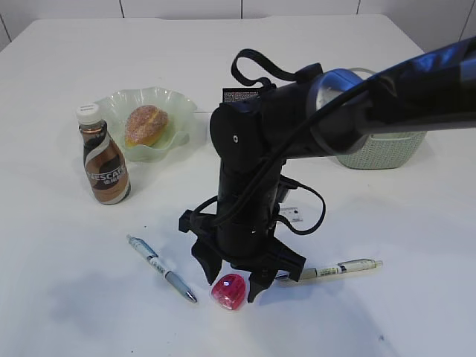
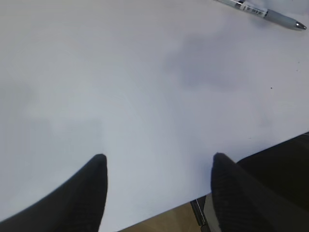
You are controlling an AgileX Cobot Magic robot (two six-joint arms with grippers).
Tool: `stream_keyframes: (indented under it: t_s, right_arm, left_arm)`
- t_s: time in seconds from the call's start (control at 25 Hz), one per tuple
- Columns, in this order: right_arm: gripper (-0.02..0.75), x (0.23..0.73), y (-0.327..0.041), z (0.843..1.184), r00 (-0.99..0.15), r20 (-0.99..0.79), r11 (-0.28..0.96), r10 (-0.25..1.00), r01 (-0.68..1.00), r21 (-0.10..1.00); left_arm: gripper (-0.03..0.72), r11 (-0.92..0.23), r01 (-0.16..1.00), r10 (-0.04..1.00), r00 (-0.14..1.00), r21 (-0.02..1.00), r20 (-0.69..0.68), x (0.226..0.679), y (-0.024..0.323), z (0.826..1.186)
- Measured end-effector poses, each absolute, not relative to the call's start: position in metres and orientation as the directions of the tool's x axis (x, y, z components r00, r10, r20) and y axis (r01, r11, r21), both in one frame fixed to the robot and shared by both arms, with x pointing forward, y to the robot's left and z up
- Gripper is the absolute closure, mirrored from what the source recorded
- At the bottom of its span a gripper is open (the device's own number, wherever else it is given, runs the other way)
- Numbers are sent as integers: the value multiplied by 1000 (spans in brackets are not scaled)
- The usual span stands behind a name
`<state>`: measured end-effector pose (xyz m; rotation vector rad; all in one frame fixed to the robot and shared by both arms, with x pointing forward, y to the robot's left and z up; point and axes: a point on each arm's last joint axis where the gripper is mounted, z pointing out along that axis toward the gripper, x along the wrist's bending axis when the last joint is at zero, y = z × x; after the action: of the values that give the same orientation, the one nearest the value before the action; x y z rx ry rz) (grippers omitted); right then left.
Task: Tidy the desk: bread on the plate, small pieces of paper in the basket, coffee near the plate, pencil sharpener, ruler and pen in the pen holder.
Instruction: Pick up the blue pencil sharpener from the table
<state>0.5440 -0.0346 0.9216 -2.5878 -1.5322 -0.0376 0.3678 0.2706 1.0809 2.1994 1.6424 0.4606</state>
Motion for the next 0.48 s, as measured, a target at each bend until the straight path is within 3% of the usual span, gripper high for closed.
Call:
stream_keyframes:
  t_s: [0.48]
  right_arm:
    - [258,548,-32,914,493,115,-485,863,870,-85]
  left_arm:
    - [214,-264,845,961,273,466,50,368,271,1081]
